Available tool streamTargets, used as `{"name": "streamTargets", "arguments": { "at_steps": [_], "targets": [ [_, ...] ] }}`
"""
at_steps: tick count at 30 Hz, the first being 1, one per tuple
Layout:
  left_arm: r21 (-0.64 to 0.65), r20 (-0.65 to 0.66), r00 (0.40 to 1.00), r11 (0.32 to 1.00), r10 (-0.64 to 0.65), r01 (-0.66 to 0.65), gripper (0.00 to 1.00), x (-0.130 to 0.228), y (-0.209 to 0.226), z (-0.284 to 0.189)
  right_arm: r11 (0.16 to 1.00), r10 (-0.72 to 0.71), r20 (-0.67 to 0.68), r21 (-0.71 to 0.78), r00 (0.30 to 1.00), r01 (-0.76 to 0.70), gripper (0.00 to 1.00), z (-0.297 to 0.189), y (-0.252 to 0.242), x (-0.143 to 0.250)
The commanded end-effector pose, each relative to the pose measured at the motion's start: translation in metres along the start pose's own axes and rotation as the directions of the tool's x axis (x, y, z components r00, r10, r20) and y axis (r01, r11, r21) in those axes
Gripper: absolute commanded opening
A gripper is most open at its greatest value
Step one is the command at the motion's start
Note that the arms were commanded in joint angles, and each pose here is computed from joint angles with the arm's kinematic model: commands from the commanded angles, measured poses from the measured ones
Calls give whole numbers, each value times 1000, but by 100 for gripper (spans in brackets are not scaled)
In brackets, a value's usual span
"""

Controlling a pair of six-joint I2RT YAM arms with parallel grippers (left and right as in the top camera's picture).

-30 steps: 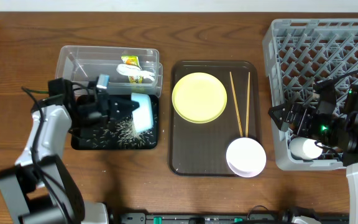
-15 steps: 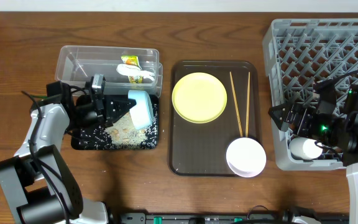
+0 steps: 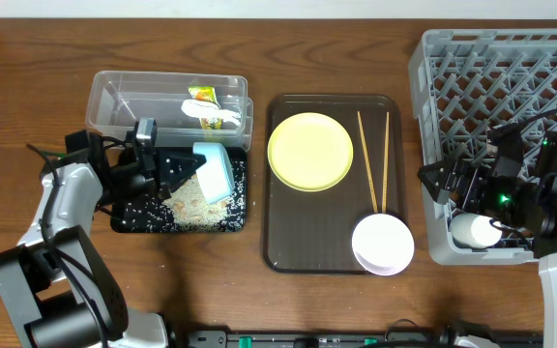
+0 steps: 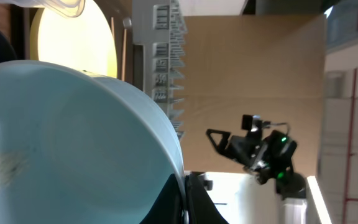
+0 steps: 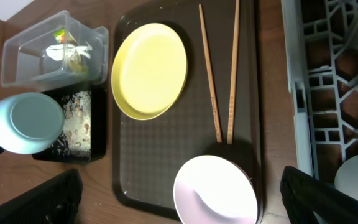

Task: Sort waste into correct bins and load items into the dishwasher rack
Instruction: 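Tip the blue bowl over the black tray to pour out the rice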

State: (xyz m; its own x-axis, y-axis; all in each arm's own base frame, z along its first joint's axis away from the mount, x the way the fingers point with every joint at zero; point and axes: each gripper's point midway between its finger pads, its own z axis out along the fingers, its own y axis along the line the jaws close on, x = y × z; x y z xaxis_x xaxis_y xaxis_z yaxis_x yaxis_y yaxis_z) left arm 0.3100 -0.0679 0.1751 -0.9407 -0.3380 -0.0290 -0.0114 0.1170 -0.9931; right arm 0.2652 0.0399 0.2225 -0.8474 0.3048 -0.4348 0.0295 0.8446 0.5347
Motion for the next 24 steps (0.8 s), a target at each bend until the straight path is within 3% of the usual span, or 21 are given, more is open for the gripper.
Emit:
{"name": "streamTargets", "arguments": {
  "at_steps": [1,3,4,6,11,12,15,18,19,21,24],
  "targets": [
    [-75,7,1000,997,29,-29,6,0,8,-3,1000,-7,9,-10,1000,7,99,-3,5,-3],
    [64,6,1000,998,15,-15,6,3,-16,-1,1000,-6,8,-10,1000,6,99,-3,5,-2],
    [62,-3,1000,998,30,-30,6,5,-18,1,1000,-7,8,-9,1000,7,99,-3,5,-2],
    [-11,3,997,997,75,-75,6,0,-8,-1,1000,-9,13,-10,1000,9,99,-3,5,-4],
    [-155,73,992,982,-98,109,6,-14,19,-13,1000,-9,13,-10,1000,9,99,-3,5,-4],
    [-137,87,986,979,-140,151,6,-16,17,-16,1000,-9,12,-10,1000,9,99,-3,5,-3],
    [61,53,998,998,-29,26,6,-13,-20,-14,1000,-7,10,-10,1000,7,99,-3,5,-3],
    [-134,77,991,984,-110,120,6,-12,12,-15,1000,-8,11,-10,1000,8,99,-3,5,-3],
    [-127,76,987,981,-141,150,6,-11,11,-14,1000,-8,12,-10,1000,8,99,-3,5,-3],
    [63,33,999,997,-39,36,6,-7,-23,-9,1000,-7,10,-10,1000,7,99,-3,5,-3],
    [-27,38,999,999,-38,39,6,-9,-11,-7,1000,-7,10,-10,1000,7,99,-3,5,-3]
  ]
}}
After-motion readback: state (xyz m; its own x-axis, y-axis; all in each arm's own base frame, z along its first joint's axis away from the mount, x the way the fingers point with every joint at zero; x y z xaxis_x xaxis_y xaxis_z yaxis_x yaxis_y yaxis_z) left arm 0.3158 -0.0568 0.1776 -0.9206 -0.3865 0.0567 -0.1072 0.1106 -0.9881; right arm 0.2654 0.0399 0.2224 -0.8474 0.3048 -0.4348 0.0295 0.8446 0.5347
